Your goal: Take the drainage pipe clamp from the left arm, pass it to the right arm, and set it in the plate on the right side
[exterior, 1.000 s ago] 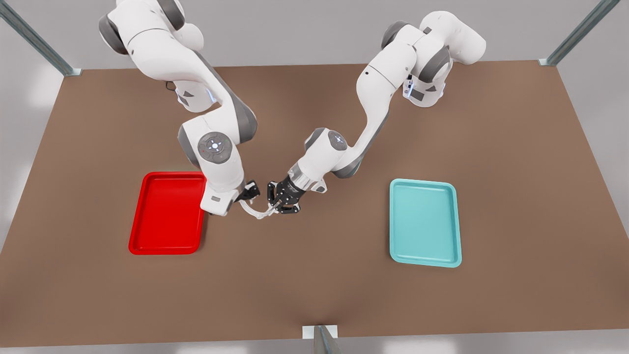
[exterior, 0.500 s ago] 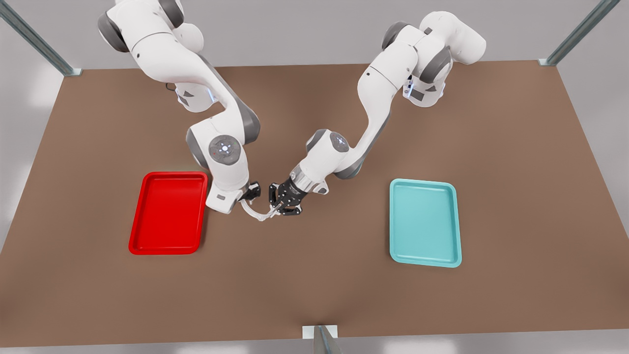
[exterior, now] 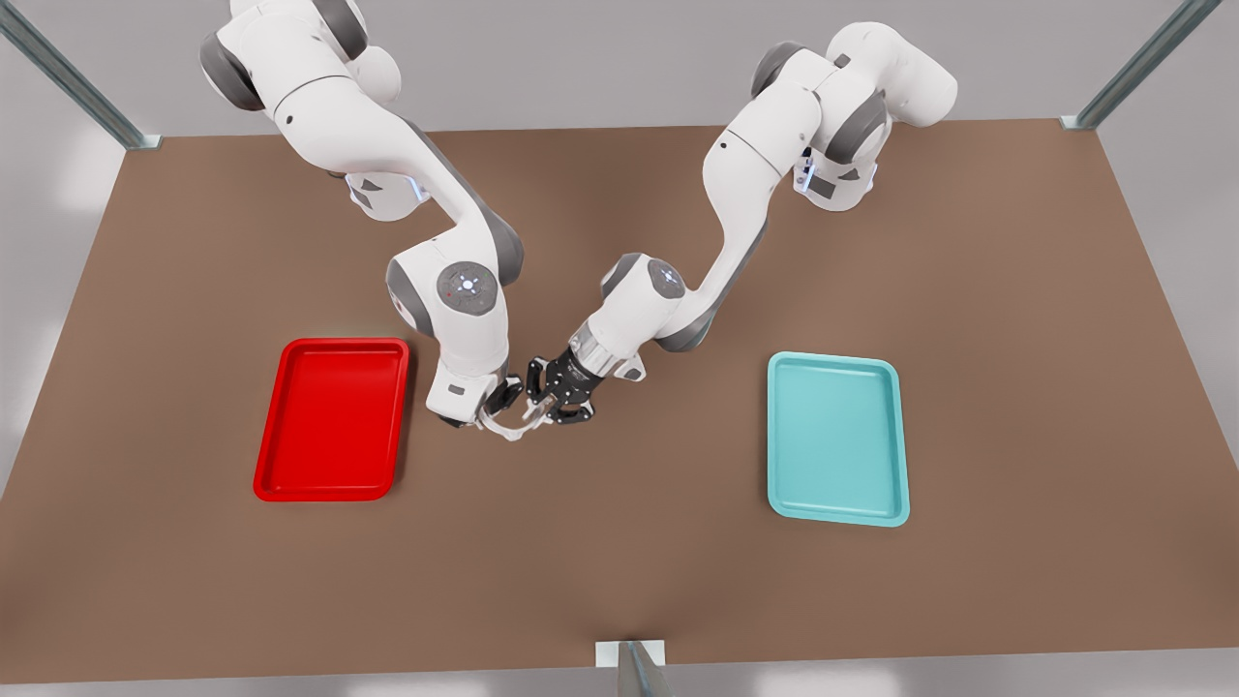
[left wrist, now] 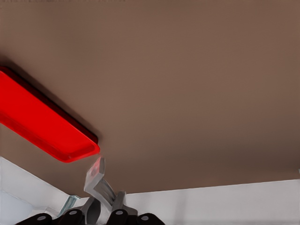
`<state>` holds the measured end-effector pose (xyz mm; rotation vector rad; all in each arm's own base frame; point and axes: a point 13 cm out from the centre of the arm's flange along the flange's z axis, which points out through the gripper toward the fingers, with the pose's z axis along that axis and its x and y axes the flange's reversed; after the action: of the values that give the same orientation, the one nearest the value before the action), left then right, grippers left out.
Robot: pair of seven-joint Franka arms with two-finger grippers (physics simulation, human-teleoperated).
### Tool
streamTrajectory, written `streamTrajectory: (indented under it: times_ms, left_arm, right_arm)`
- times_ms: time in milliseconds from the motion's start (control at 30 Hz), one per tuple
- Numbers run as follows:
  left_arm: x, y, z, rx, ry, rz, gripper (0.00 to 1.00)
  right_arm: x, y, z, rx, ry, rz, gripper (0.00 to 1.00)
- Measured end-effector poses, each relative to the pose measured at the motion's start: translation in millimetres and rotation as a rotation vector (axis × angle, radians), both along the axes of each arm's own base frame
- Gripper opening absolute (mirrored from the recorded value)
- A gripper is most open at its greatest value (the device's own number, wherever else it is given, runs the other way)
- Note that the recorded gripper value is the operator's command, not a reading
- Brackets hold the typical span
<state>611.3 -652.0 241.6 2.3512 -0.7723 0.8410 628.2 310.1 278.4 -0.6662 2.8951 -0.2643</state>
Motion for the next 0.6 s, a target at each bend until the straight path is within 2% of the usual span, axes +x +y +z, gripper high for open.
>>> streamTrajectory:
  times_ms: [233,300,400,500,533,600]
  left_arm:
    - [-0.2,-0.9,4.8,0.0,-0.009,-0.004,1.0]
    - [-9.0,0.2,10.6,0.01,-0.007,-0.015,1.0]
    - [-28.3,17.6,65.4,0.02,0.003,-0.038,1.0]
    - [2.9,83.5,133.8,0.029,0.048,-0.008,1.0]
    - [20.6,118.9,143.3,0.047,0.086,0.01,1.0]
    - [75.6,232.2,151.3,0.123,0.156,0.041,1.0]
  right_arm:
    - [0.1,-1.3,-1.4,-0.002,-0.008,-0.002,0.21]
    - [-5.1,-6.0,-5.7,-0.012,0.0,-0.004,0.21]
    - [-18.8,-22.1,-21.8,-0.053,0.01,0.011,0.21]
    - [-17.1,-37.1,-24.9,-0.072,-0.003,0.012,0.21]
    - [-13.0,-49.0,-24.1,-0.07,-0.005,-0.002,0.21]
    - [-2.7,-88.4,-28.2,-0.04,0.015,-0.05,0.21]
